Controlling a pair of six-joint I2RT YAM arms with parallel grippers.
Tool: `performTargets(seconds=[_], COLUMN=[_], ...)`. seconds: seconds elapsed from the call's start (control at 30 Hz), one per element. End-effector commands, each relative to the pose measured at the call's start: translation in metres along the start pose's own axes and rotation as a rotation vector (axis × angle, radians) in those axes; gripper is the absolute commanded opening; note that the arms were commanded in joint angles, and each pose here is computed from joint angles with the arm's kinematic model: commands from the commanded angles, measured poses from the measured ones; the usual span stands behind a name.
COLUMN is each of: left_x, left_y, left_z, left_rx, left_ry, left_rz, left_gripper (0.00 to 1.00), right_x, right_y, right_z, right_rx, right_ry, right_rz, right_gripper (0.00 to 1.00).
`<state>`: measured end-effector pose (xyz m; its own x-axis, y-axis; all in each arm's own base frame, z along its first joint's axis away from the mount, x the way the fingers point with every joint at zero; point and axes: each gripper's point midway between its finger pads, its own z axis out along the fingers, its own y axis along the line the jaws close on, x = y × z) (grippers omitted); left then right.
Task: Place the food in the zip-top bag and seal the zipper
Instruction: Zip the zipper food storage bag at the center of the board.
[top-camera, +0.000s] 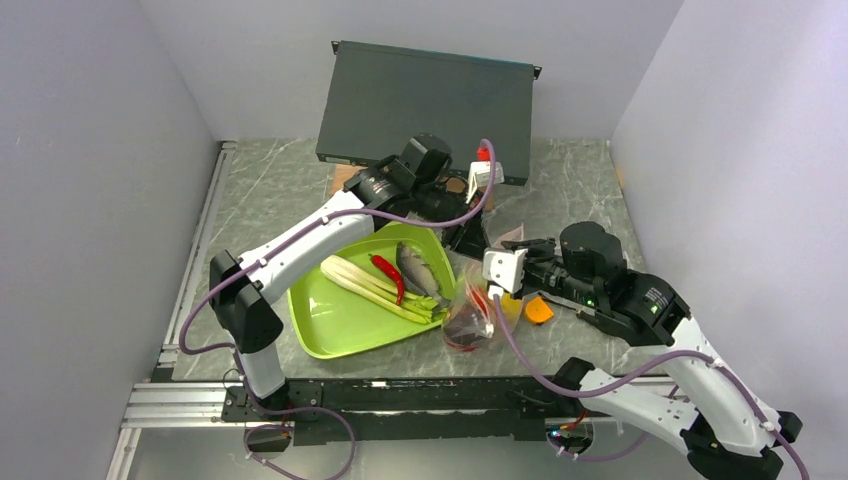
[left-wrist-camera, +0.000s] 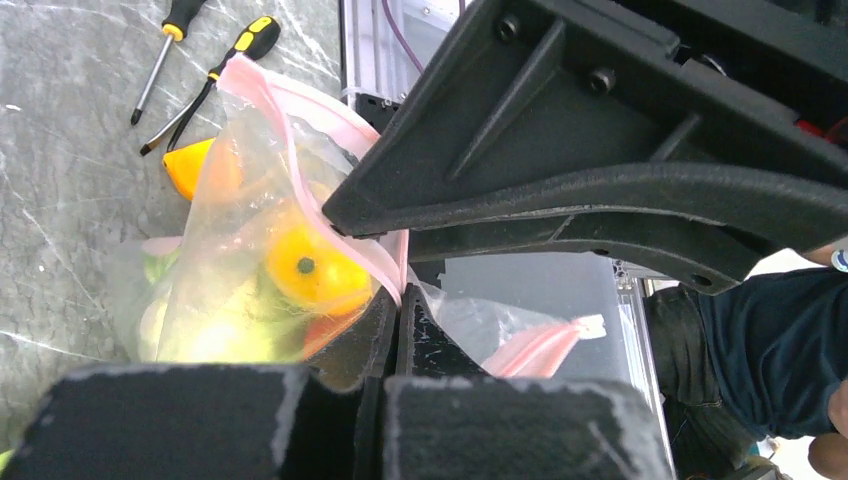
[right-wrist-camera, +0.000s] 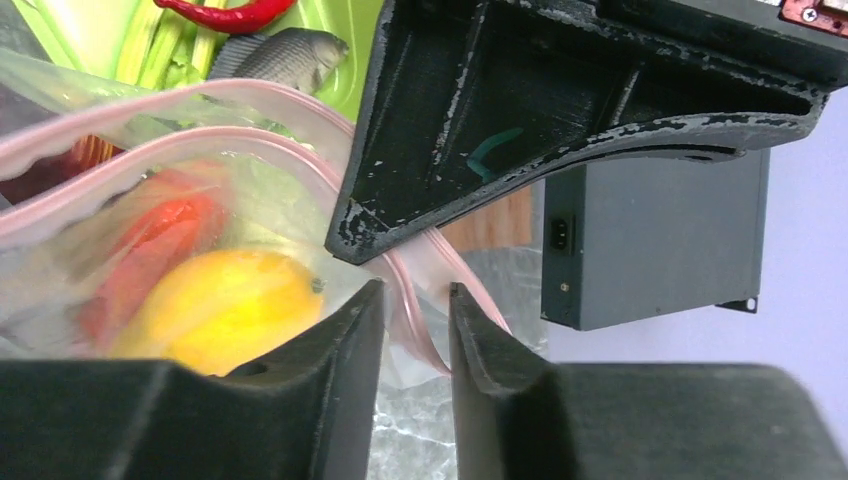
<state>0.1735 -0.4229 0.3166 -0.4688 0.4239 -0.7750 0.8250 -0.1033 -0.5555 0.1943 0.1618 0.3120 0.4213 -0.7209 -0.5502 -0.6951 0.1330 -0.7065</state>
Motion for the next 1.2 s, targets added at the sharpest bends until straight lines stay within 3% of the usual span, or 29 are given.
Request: performTargets(seconds=[0.0, 0.1, 0.2, 0.33, 0.53, 0.63, 0.73, 0.93, 1.03, 1.17], left_x=[-0.023, -0.027, -0.031, -0.036, -0.031, -0.015, -0.002, 0.025, 0.036, 0.035], left_y=[-0.029, -0.032, -0.028, -0.016, 0.007, 0.008, -0.012, -0.072, -0.076, -0.076], left_z=[-0.009, -0.008, -0.008, -0.014, -0.069, -0.099, -0.124, -0.096, -0.070, -0.038], left_rx=[0.074, 0.085, 0.056, -0.069, -0.498, -0.645, -0.692, -0.657, -0.718, -0.905], left_ry=[-0.057, -0.069, -0.078, -0.102, -0.228, -0.314, -0.489, -0.674, -0.651, -0.525], left_rz=[0.083, 0.078, 0.063, 0.042, 0.018, -0.011, -0.015, 0.150, 0.173, 0.189], left_gripper=[0.00, 0.00, 0.06, 0.42, 0.81, 0.84, 0.82, 0.91, 0.95, 0.95], right_x=[-0.013, -0.012, -0.008, 0.006, 0.012, 0.008, 0.003, 0.006, 0.009, 0.010], right_y=[-0.010, -0.007, -0.002, 0.001, 0.012, 0.007, 0.003, -0.018, -0.021, -0.018], right_z=[-0.006, -0.007, -0.008, -0.012, -0.013, -0.014, -0.017, -0.018, -0.018, -0.016], right_rx=[0.025, 0.028, 0.032, 0.064, 0.040, 0.085, 0.119, 0.246, 0.259, 0.245], right_ry=[-0.050, -0.058, -0.051, 0.006, 0.048, 0.024, -0.010, -0.001, 0.017, 0.027], right_rz=[-0.039, -0.011, 0.025, 0.089, 0.249, 0.336, 0.376, 0.466, 0.471, 0.472], right_gripper=[0.17, 0.00, 0.00, 0.00, 0.00, 0.00, 0.00, 0.00, 0.00, 0.00])
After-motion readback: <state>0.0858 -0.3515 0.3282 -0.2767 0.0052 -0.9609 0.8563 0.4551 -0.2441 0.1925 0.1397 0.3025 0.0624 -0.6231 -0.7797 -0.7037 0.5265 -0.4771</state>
